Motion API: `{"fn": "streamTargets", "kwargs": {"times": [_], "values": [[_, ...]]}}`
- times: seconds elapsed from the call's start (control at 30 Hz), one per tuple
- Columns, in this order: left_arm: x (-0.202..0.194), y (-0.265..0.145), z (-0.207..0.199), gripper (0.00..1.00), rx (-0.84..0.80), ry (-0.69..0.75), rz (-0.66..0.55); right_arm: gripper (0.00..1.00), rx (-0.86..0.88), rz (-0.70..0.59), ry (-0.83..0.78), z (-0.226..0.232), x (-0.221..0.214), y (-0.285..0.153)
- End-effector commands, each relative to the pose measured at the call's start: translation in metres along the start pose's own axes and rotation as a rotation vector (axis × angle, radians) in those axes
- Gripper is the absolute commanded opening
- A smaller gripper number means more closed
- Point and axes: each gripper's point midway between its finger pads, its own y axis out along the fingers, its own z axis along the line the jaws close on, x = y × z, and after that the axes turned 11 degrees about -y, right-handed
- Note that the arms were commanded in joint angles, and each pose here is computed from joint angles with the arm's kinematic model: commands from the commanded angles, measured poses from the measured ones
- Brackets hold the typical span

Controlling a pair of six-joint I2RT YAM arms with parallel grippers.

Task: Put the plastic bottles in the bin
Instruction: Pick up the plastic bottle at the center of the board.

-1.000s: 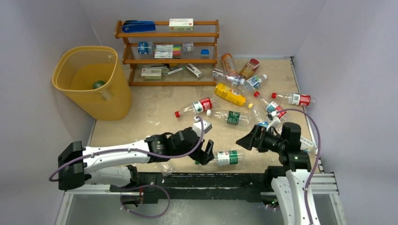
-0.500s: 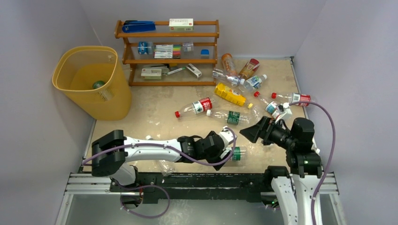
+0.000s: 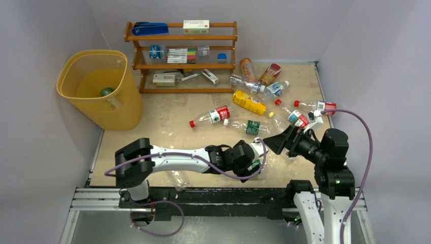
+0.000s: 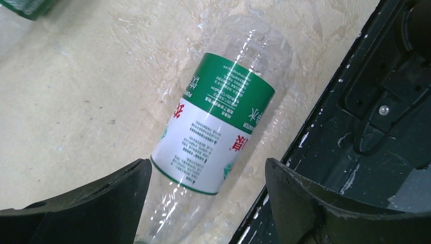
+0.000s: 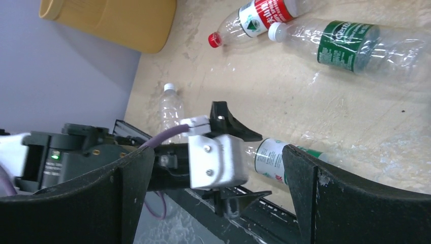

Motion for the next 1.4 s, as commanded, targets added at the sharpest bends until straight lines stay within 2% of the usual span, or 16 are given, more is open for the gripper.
{"fn": "streamTargets", "kwargs": {"times": [0.0,0.17,0.3,0.4,0.5,0.6,0.67,0.8,0.93,1.17,1.37], "values": [[-0.017,0.018,-0.012,0.82,-0.073,0.089,0.068,1.0,0.014,-0.037,-0.02,0.015,0.013,-0.012],[-0.037,0.036,-0.011,0.82,-0.081,0.125,0.134,1.0,0.028,-0.03,-0.017,0.019,0.011,-0.014],[-0.041,0.042,-0.011,0.79,-0.081,0.109,0.136,1.0,0.036,-0.025,-0.013,0.021,0.008,-0.016],[-0.042,0.043,-0.004,0.68,-0.037,0.094,0.133,1.0,0.042,-0.023,-0.01,0.021,0.007,-0.015],[-0.034,0.036,0.008,0.49,0.035,0.084,0.113,1.0,0.048,-0.024,-0.011,0.023,0.007,-0.016],[-0.014,0.023,0.029,0.42,0.138,0.054,0.058,1.0,0.054,-0.028,-0.017,0.024,0.01,-0.015],[0.001,0.013,0.048,0.41,0.186,0.006,0.027,1.0,0.056,-0.032,-0.016,0.025,0.012,-0.015],[0.037,-0.02,0.108,0.41,0.281,-0.163,-0.07,1.0,0.063,-0.038,-0.024,0.028,0.017,-0.016],[0.08,-0.071,0.178,0.41,0.379,-0.335,-0.202,1.0,0.064,-0.03,-0.021,0.027,0.019,-0.014],[0.162,-0.182,0.277,0.43,0.551,-0.467,-0.426,1.0,0.086,-0.034,-0.03,0.027,0.028,-0.007],[0.199,-0.267,0.358,0.44,0.611,-0.604,-0.616,1.0,0.097,-0.017,-0.022,0.031,0.03,-0.008]]}}
